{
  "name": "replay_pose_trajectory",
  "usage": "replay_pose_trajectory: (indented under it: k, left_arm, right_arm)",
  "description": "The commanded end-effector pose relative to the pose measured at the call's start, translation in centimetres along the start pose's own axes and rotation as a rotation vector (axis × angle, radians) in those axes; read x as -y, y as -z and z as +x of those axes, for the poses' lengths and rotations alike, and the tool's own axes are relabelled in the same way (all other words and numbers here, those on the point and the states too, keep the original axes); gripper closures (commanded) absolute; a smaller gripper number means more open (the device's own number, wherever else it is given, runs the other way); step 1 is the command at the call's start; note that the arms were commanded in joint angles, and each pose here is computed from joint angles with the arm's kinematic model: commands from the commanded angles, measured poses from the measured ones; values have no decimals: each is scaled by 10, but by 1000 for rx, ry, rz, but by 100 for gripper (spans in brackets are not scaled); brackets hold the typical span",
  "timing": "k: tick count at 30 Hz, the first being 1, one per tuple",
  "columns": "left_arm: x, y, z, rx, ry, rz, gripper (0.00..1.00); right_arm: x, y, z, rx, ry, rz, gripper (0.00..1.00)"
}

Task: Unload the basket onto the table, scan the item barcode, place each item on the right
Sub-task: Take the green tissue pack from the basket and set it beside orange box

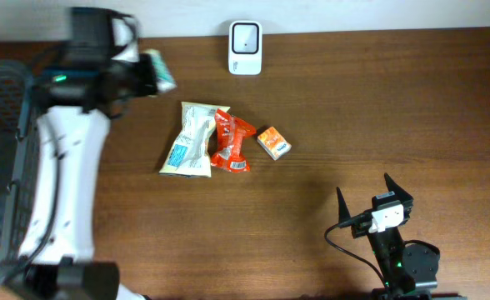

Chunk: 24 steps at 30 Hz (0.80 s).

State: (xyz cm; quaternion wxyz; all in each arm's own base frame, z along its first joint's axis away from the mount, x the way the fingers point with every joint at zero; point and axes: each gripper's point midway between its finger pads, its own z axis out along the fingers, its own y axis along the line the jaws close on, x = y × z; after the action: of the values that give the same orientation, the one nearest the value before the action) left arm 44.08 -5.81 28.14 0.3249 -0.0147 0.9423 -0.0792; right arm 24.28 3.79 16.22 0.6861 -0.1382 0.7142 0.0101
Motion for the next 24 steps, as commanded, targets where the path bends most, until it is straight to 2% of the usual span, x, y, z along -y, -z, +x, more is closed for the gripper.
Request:
replay_pose_trajectory:
  k: [1,7,11,13,17,18,19,21,23,24]
  left_arm:
    - [70,-74,42,-157,-152,81,100]
    - [168,-161,118,-297,-365,175,100]
    - [211,-196,166,-349,-454,214,100]
    - [228,-202,186,-366,-493,231,100]
    - [250,-196,201,-369,-537,258,100]
    - [250,-194,204,-378,-542,257,91]
    - [249,-194,206,-388,-543,253,72]
    - [245,-193,207,-401,-541,246,26]
    - [240,-188,193,-400,-524,234,18]
    - [235,-182,181,-398,-511,220,18]
  right_arm:
    - [-1,0,3,-6,-8,0,2]
    - [-1,0,3,-6,-9,0,2]
    - [-1,0,3,-6,-9,0,2]
    - [-1,0,3,-6,-9,0,2]
    - [-1,0,3,-6,-8,0,2]
    - [-1,0,3,-6,-9,0,1]
    - [-1,0,3,-6,-9,0,2]
    - [-1,0,3,-6,-8,0,2]
    - [-1,0,3,-6,-8,0,2]
    - [-1,0,3,-6,-8,0,2]
